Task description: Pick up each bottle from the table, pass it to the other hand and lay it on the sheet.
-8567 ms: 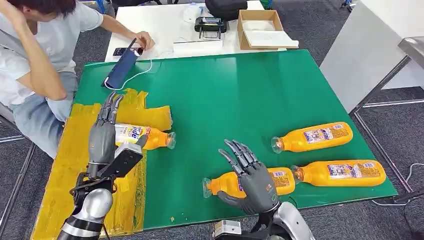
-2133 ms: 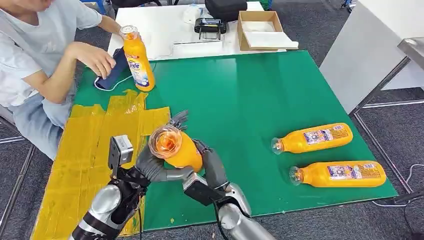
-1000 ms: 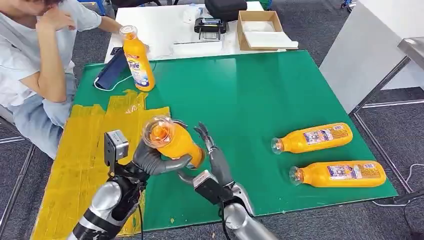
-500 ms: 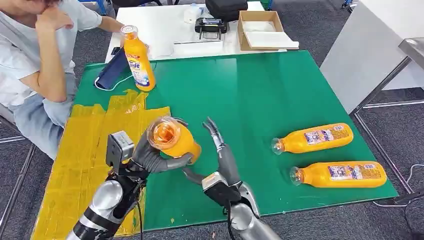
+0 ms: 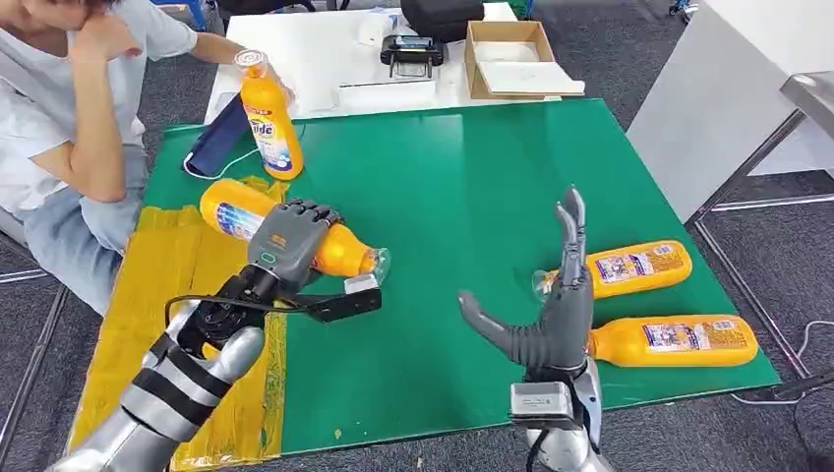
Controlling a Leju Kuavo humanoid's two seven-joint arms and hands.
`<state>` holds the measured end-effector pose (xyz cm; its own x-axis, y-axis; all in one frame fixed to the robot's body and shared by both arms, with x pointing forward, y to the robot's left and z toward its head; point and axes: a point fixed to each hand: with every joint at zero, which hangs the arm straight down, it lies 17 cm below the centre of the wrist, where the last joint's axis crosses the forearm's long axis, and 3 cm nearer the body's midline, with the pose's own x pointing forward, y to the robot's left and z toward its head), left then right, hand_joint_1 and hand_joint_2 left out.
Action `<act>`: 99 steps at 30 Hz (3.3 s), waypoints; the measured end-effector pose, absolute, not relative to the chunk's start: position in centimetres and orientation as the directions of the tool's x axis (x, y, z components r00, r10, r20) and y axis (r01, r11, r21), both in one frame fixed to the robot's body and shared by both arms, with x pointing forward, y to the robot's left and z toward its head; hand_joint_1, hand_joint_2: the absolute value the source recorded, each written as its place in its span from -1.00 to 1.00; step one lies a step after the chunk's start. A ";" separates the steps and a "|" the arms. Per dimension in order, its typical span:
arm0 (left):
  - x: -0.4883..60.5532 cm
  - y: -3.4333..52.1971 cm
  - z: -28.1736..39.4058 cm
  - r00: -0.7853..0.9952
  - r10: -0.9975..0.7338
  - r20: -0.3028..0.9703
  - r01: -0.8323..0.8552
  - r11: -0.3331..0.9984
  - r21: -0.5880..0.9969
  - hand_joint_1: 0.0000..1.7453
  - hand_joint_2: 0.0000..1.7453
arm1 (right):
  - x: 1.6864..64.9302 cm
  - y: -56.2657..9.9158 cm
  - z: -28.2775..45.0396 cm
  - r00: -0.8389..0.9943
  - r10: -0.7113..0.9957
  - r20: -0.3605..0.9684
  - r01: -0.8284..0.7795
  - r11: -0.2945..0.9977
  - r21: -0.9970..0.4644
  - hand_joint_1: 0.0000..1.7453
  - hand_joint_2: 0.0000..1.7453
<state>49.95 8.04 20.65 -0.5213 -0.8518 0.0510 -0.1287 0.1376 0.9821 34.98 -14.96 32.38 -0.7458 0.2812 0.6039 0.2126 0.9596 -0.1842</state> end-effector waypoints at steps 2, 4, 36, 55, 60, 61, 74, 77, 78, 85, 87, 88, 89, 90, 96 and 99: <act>50.4 8.1 20.3 -0.517 -0.855 0.034 -0.126 0.115 0.985 1.00 1.00 | 34.6 -15.2 32.9 -0.753 0.283 0.595 0.220 0.959 -0.178 -1.00 1.00; 51.0 8.5 20.0 -0.496 -0.868 -0.002 -0.135 0.075 0.988 1.00 1.00 | 34.3 -15.5 33.2 -0.757 0.290 0.585 0.233 0.957 -0.173 -1.00 1.00; 56.0 21.9 5.6 -0.163 -0.967 -0.193 0.235 -0.228 0.945 -1.00 1.00 | 34.1 -15.3 34.9 -0.764 0.351 0.542 0.288 0.936 -0.201 -1.00 1.00; 56.5 19.4 8.2 -0.147 -0.988 0.050 0.127 0.032 0.991 -1.00 1.00 | 34.3 -14.5 33.9 -0.761 0.338 0.554 0.253 0.941 -0.227 -1.00 1.00; 55.7 18.4 14.3 -0.181 -0.972 0.153 -0.157 0.182 0.971 -1.00 1.00 | 34.4 -13.7 33.3 -0.753 0.379 0.537 0.251 0.921 -0.298 -1.00 1.00; 54.9 18.3 15.8 -0.197 -0.967 0.161 -0.233 0.205 0.951 -1.00 1.00 | 34.4 -13.6 33.2 -0.750 0.390 0.533 0.256 0.916 -0.311 -1.00 1.00; 45.6 20.2 25.6 -0.349 -0.859 0.375 -0.524 0.511 0.681 -1.00 1.00 | 34.9 -13.8 30.1 -0.688 0.548 0.476 0.307 0.814 -0.493 -1.00 1.00; 45.1 20.4 26.2 -0.371 -0.843 0.389 -0.528 0.536 0.658 -1.00 1.00 | 35.2 -13.6 29.5 -0.668 0.584 0.462 0.309 0.782 -0.541 -1.00 1.00; 44.8 20.4 26.1 -0.387 -0.821 0.420 -0.504 0.570 0.648 -1.00 1.00 | 35.4 -13.6 28.8 -0.651 0.611 0.451 0.311 0.756 -0.576 -1.00 1.00; 41.8 18.8 25.0 -0.517 -0.522 0.679 -0.208 0.846 0.492 -1.00 1.00 | 37.8 -18.2 23.0 -0.490 0.758 0.430 0.251 0.596 -0.763 -1.00 1.00; 40.8 18.2 24.9 -0.538 -0.464 0.704 -0.152 0.875 0.460 -1.00 1.00 | 38.6 -20.5 20.7 -0.446 0.796 0.410 0.205 0.537 -0.818 -1.00 1.00; 40.5 18.0 24.7 -0.542 -0.441 0.715 -0.128 0.885 0.448 -1.00 1.00 | 38.9 -22.0 19.8 -0.424 0.816 0.393 0.192 0.505 -0.842 -1.00 1.00; 40.2 17.8 24.6 -0.544 -0.423 0.725 -0.111 0.892 0.438 -1.00 1.00 | 39.3 -23.6 19.0 -0.404 0.834 0.375 0.183 0.475 -0.861 -1.00 1.00; 40.1 17.7 24.5 -0.545 -0.415 0.728 -0.103 0.895 0.434 -1.00 1.00 | 39.6 -25.0 18.6 -0.386 0.850 0.358 0.179 0.450 -0.875 -1.00 1.00; 39.4 16.0 24.0 -0.530 -0.183 0.828 0.106 0.954 0.279 -1.00 1.00 | 41.4 -33.3 15.8 -0.282 0.917 0.281 0.115 0.324 -0.939 -1.00 1.00; 39.2 15.5 24.0 -0.521 -0.113 0.846 0.162 0.960 0.228 -1.00 1.00 | 42.2 -37.2 15.1 -0.224 0.941 0.253 0.103 0.281 -0.954 -1.00 1.00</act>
<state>39.18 15.54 23.99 -0.5213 -0.1132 0.8458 0.1620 0.9600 0.2283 42.17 -37.23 15.08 -0.2244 0.9412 0.2526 0.1029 0.2806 -0.9543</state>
